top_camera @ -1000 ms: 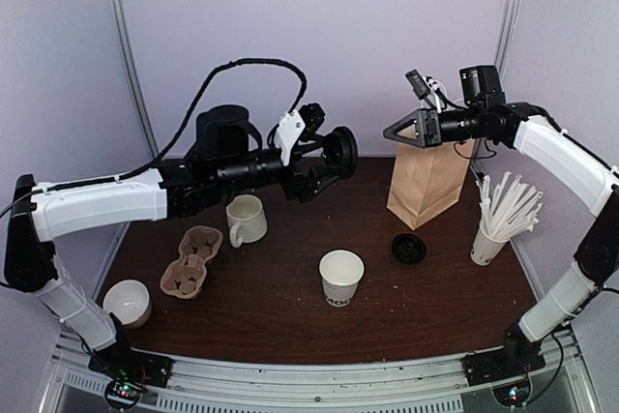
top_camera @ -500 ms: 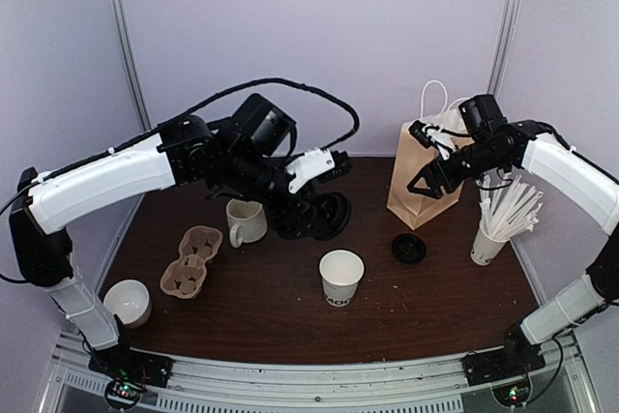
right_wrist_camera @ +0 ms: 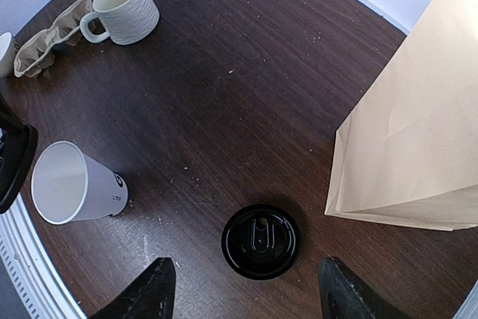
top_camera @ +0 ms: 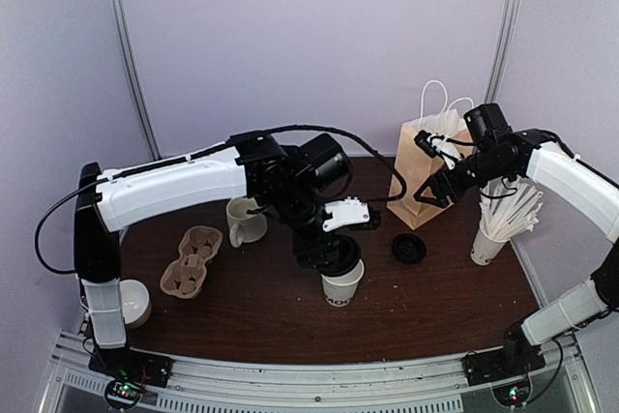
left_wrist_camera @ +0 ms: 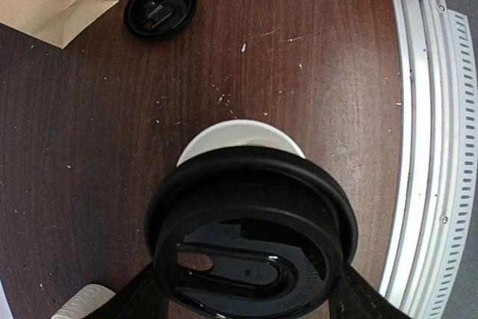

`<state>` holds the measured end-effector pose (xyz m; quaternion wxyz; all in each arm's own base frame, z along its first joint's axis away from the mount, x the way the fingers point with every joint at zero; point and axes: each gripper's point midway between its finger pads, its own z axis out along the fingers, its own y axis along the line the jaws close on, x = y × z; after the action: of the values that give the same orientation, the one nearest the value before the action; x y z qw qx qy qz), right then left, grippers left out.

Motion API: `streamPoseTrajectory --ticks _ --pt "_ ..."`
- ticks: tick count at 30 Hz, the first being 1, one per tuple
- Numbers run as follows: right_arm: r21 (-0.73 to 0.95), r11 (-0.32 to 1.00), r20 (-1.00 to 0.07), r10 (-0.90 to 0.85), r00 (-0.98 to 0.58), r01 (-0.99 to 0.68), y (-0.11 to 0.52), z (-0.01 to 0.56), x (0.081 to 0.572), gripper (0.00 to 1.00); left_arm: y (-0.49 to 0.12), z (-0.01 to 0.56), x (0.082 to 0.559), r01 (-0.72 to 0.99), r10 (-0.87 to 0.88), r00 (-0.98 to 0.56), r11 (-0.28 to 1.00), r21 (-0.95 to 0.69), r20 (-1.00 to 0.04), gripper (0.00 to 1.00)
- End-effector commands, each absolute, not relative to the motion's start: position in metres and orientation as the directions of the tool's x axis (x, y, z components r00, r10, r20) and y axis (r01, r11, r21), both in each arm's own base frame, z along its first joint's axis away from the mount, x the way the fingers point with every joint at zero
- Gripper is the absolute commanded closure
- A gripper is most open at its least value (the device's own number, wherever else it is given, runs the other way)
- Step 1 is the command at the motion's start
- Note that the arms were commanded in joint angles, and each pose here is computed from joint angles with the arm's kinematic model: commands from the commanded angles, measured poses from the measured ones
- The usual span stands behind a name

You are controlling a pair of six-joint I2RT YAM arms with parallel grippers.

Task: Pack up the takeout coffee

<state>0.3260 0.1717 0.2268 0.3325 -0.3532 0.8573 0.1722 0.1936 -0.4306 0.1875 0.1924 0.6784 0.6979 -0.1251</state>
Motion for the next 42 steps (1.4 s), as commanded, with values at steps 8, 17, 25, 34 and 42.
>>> streamPoseTrajectory --ticks 8,17,25,34,42 --pt "0.064 0.689 -0.719 -0.470 -0.512 -0.722 0.172 0.234 0.328 0.31 -0.439 0.167 0.207 0.991 0.935 0.029 0.019 0.132 -0.355 0.27" --pt "0.073 0.688 -0.720 -0.465 -0.515 -0.722 0.173 0.234 0.327 0.31 -0.446 0.158 0.210 0.992 0.937 0.043 0.002 0.129 -0.346 0.27" --pt "0.082 0.688 -0.719 -0.460 -0.522 -0.721 0.172 0.232 0.328 0.31 -0.450 0.147 0.208 0.994 0.947 0.051 -0.017 0.108 -0.316 0.27" --pt "0.094 0.688 -0.717 -0.455 -0.528 -0.720 0.173 0.230 0.329 0.31 -0.450 0.142 0.200 0.995 0.952 0.066 -0.042 0.088 -0.300 0.27" --pt "0.102 0.687 -0.717 -0.451 -0.532 -0.720 0.173 0.230 0.329 0.31 -0.452 0.167 0.197 0.991 0.944 0.091 -0.053 0.127 -0.317 0.27"
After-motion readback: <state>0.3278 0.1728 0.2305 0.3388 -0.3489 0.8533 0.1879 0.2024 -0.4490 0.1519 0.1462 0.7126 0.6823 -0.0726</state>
